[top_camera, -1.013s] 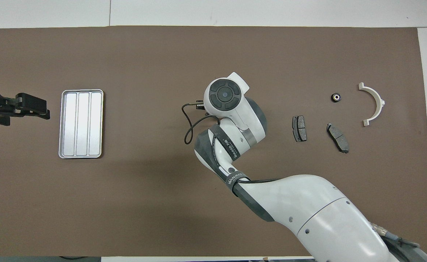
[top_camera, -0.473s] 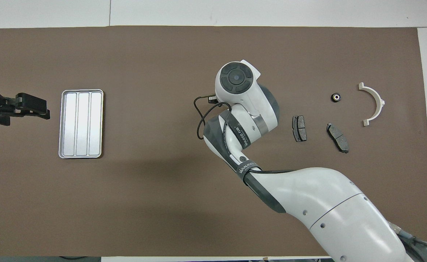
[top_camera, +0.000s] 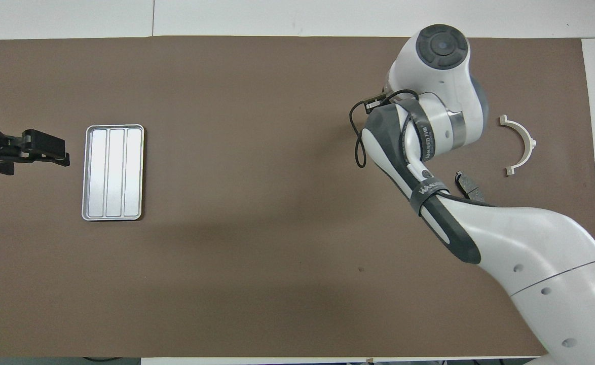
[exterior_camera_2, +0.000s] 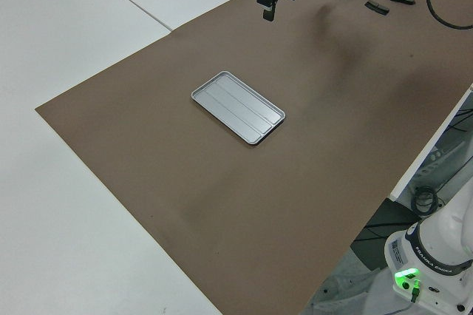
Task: Place bearing gear from tray to pile
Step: 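Carry the bearing with the right gripper to the other bearing near the arc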
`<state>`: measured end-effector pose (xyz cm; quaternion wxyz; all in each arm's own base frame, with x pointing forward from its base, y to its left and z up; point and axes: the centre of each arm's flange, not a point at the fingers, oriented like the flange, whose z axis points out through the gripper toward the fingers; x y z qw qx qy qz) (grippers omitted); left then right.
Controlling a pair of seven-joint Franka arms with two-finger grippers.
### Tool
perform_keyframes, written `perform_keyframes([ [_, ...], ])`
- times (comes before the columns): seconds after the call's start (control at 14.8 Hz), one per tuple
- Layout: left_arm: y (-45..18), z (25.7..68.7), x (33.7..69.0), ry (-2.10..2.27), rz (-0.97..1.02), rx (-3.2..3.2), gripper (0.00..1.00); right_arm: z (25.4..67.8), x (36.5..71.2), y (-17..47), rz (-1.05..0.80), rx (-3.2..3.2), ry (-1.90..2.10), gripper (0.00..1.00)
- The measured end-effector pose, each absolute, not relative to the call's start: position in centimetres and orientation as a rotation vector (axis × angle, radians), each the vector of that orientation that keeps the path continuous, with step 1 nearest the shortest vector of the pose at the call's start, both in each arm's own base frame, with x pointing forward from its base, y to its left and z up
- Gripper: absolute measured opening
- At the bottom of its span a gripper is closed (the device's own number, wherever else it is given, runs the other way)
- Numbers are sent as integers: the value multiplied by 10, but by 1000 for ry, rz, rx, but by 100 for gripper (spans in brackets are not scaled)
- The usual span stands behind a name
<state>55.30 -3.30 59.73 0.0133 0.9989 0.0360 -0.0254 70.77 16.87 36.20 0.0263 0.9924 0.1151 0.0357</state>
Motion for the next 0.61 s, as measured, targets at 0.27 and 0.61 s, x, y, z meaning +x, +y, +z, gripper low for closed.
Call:
perform_keyframes([
  [0.27,-33,597,553,112,-79,3112,100,362,715,95,51,3053,417,24],
  [0.61,-33,597,553,112,-79,3112,100,341,704,46,-29,3048,461,24],
])
